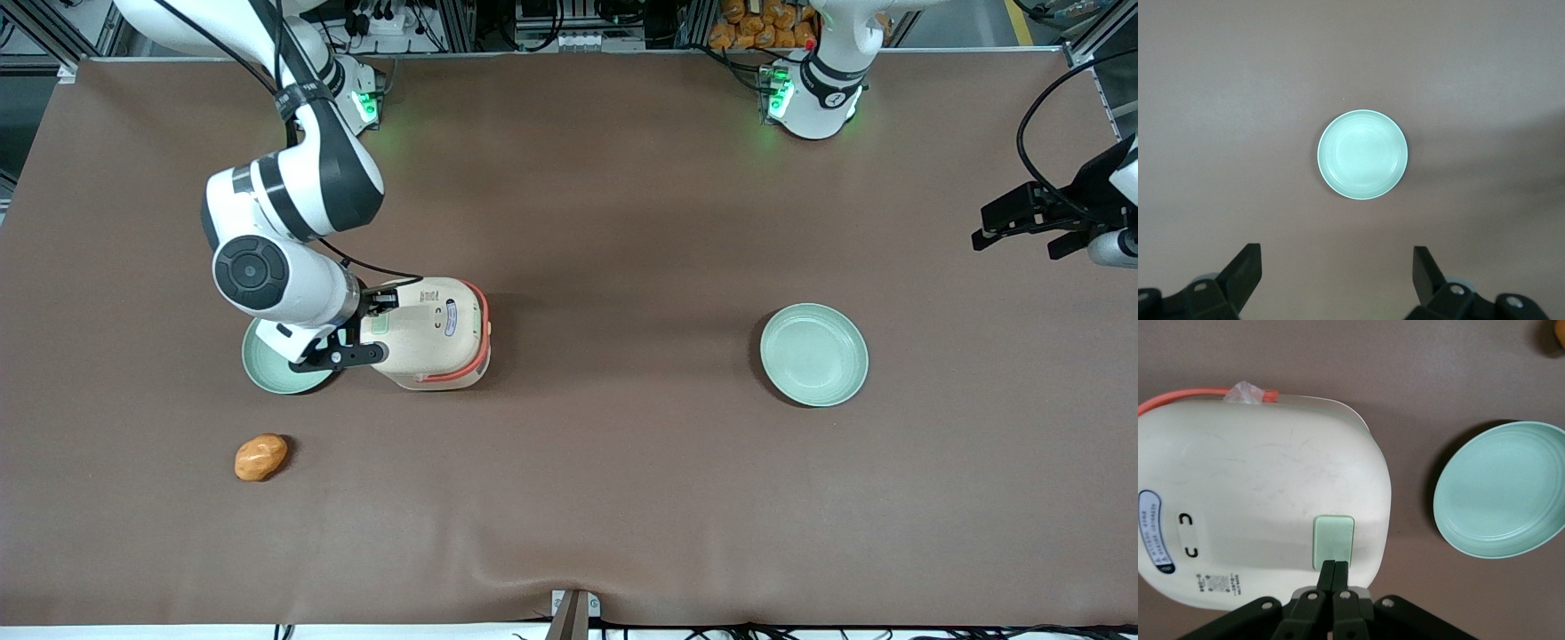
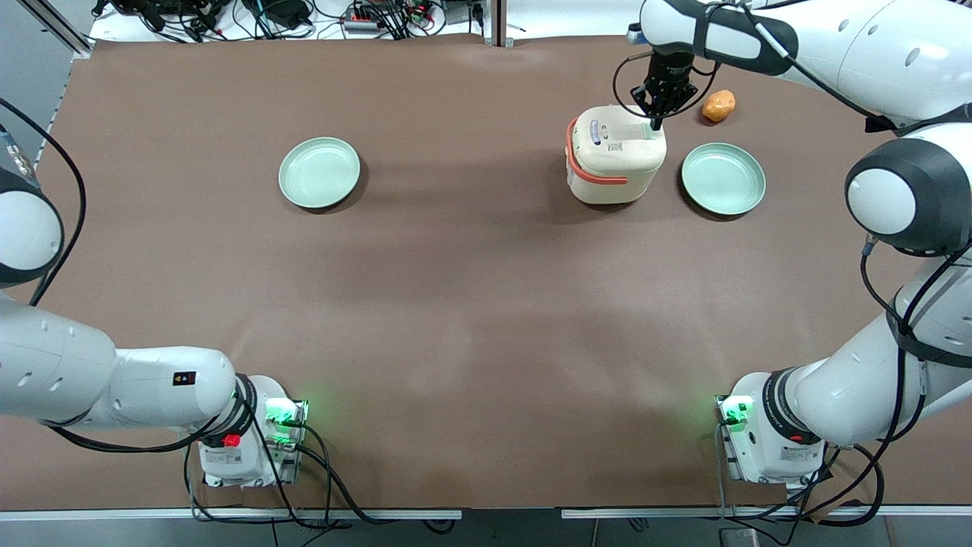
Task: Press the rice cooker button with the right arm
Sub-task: 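Press down on the lid button with the closed right gripper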
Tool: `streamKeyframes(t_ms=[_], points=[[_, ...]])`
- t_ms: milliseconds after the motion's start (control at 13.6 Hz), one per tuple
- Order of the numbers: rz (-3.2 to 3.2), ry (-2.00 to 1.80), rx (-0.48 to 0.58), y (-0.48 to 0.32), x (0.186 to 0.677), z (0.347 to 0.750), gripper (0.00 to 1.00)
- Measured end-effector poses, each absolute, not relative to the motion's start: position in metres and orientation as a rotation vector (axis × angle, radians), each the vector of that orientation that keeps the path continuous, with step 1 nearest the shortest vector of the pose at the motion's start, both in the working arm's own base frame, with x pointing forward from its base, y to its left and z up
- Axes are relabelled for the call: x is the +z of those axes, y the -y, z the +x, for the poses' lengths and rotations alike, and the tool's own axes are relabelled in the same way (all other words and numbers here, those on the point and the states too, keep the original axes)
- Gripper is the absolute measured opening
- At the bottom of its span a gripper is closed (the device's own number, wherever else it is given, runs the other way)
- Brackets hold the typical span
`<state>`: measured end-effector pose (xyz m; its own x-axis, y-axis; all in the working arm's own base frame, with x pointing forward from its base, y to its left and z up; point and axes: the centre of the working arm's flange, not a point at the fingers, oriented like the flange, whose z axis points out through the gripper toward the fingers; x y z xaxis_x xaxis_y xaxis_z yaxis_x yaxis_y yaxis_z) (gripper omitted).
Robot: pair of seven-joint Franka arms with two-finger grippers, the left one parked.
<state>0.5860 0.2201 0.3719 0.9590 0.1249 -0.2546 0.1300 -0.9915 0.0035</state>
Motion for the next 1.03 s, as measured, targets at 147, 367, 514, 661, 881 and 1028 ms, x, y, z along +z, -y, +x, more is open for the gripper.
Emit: streamKeyframes(t_ms=[147,367,514,661,881,1028], points=[[3.085,-0.199,-0.412,-0.2195,0.3631,0.5847,0.03],[3.086,-0.198,-0.410,-0.2197,0.3619,0.5851,0.03],[3.087,-0.198,-0.413,-0.2203,0.3602,0.5852,0.03],[3.086,-0.200,-0.414,-0.2213,0.3582,0.5853,0.03],[3.087,-0.200,-0.412,-0.2216,0.3574,0.5856,0.03],[3.087,-0.200,-0.412,-0.2216,0.3575,0.5857,0.03]])
